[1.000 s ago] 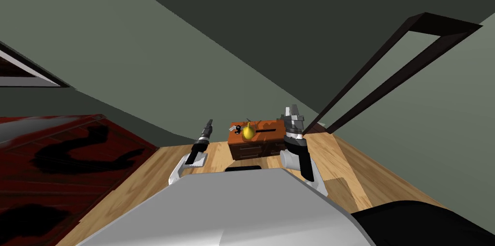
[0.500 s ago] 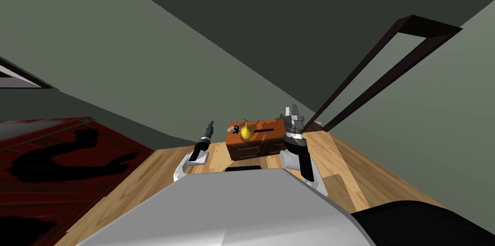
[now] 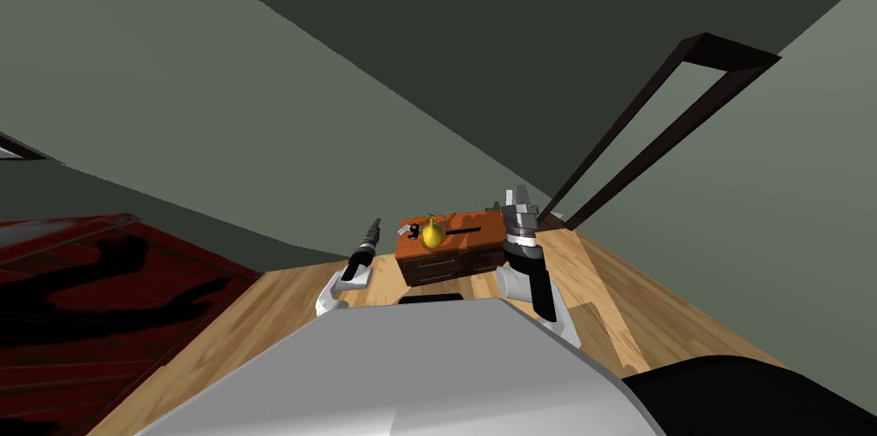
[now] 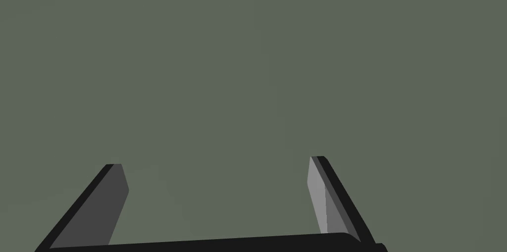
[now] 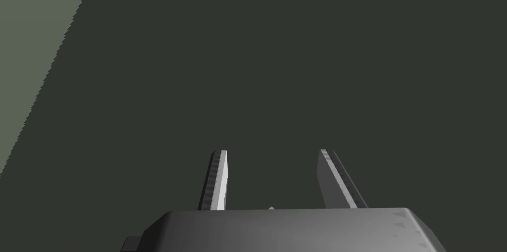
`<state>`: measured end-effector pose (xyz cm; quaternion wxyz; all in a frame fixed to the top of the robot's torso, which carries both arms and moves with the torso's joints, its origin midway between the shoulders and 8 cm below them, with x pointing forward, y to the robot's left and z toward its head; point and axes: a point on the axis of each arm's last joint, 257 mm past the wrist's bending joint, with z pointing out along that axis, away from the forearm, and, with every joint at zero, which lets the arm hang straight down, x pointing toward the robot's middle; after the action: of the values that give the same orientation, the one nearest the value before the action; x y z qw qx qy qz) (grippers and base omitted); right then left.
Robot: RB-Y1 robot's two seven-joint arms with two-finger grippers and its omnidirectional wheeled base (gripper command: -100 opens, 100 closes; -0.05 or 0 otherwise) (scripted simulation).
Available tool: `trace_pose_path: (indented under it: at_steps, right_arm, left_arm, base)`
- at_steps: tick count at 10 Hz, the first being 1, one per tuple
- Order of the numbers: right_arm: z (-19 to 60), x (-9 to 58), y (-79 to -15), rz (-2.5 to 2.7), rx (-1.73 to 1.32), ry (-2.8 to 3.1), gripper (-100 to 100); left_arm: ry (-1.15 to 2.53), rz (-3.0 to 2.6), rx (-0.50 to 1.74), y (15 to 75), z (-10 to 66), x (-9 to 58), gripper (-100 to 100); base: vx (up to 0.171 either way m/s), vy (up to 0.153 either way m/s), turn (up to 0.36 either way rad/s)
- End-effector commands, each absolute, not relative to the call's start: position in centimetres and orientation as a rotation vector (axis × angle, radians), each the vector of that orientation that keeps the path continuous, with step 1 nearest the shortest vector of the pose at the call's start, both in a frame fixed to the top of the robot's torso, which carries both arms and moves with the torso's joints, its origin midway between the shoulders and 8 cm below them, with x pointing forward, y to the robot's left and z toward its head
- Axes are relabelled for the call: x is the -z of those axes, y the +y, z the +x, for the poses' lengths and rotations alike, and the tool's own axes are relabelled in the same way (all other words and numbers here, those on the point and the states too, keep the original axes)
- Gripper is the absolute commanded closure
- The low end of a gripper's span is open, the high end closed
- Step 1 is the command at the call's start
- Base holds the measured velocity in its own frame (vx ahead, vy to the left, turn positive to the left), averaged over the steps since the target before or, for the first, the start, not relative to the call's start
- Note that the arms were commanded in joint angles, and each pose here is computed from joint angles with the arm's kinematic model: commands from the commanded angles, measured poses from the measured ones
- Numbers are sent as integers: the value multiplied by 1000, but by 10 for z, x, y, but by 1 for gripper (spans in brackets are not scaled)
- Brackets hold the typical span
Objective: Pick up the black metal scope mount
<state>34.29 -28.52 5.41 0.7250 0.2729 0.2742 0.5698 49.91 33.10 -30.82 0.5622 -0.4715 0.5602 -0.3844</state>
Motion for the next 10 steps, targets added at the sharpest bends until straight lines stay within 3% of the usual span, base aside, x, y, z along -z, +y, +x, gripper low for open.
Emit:
trace_pose_path:
  at_steps: [1, 10]
  right_arm:
    - [343, -54, -285, 602, -1257, 605, 0]
    - [343, -54, -285, 602, -1257, 605, 0]
  left_arm:
    - [1341, -1158, 893, 331, 505, 324, -100]
    - [1429, -1319, 837, 331, 507, 394, -100]
  base:
    - [11, -47, -98]
    - [8, -28, -42]
